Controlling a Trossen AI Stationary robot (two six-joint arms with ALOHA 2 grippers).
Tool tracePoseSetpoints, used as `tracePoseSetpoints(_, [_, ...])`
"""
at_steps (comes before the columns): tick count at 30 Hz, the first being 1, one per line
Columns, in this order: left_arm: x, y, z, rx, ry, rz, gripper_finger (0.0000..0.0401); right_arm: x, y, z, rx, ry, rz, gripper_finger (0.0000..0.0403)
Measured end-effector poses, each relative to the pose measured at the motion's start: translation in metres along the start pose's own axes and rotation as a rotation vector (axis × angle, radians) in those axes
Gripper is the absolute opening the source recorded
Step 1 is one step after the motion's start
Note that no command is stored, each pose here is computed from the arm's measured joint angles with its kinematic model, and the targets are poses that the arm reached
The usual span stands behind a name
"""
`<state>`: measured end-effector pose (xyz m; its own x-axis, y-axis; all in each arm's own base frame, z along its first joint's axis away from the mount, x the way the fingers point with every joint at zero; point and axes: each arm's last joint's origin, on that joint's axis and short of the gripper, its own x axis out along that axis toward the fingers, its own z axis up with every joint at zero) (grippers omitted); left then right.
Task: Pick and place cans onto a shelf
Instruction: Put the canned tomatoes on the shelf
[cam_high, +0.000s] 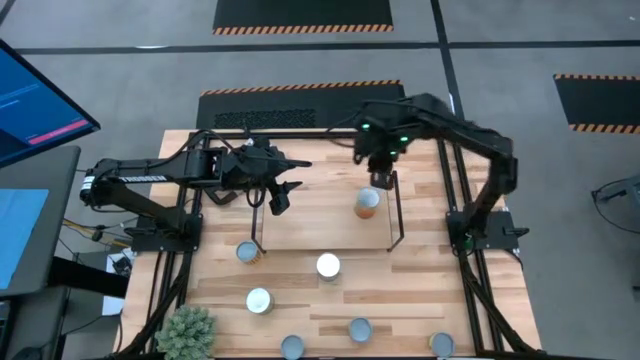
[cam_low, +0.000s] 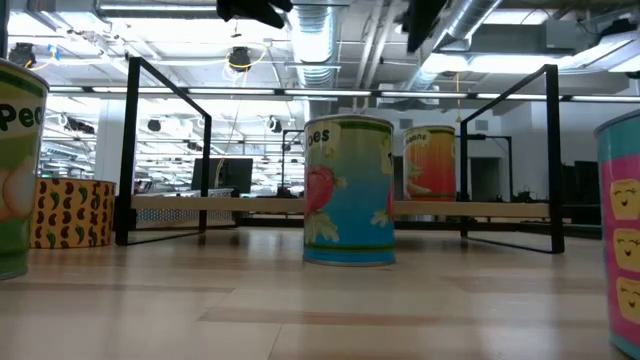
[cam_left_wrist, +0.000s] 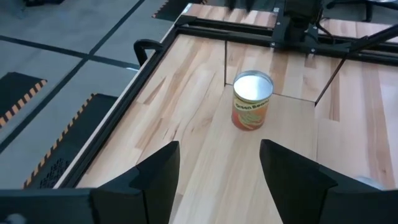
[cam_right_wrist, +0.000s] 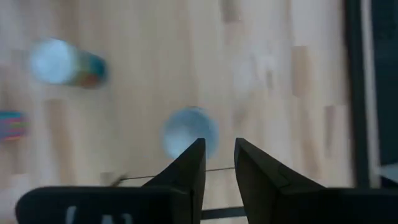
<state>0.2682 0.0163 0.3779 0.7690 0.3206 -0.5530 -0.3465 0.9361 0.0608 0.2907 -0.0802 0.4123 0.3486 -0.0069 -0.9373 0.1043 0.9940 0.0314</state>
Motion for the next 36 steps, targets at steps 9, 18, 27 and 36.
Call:
tracePoseSetpoints(9, [0.0,0.002,-0.002,-0.025,0.013,0.075,0.0212,-0.024,0.049,-0.006,-0.159,-0.225,0.157,0.0108])
tracePoseSetpoints(18, [-0.005,0.002,-0.013,-0.081,0.098,0.116,0.0212,0.024,0.102,0.021,-0.206,-0.281,0.233,0.0107])
tracePoseSetpoints(27, [-0.064,-0.003,-0.034,-0.013,0.174,0.04,0.0212,0.041,0.105,0.04,-0.019,-0.336,0.177,0.0107])
tracePoseSetpoints(36, [-0.103,-0.008,-0.054,-0.064,0.216,-0.02,0.0212,0.12,0.143,0.055,-0.016,-0.136,0.199,0.0113])
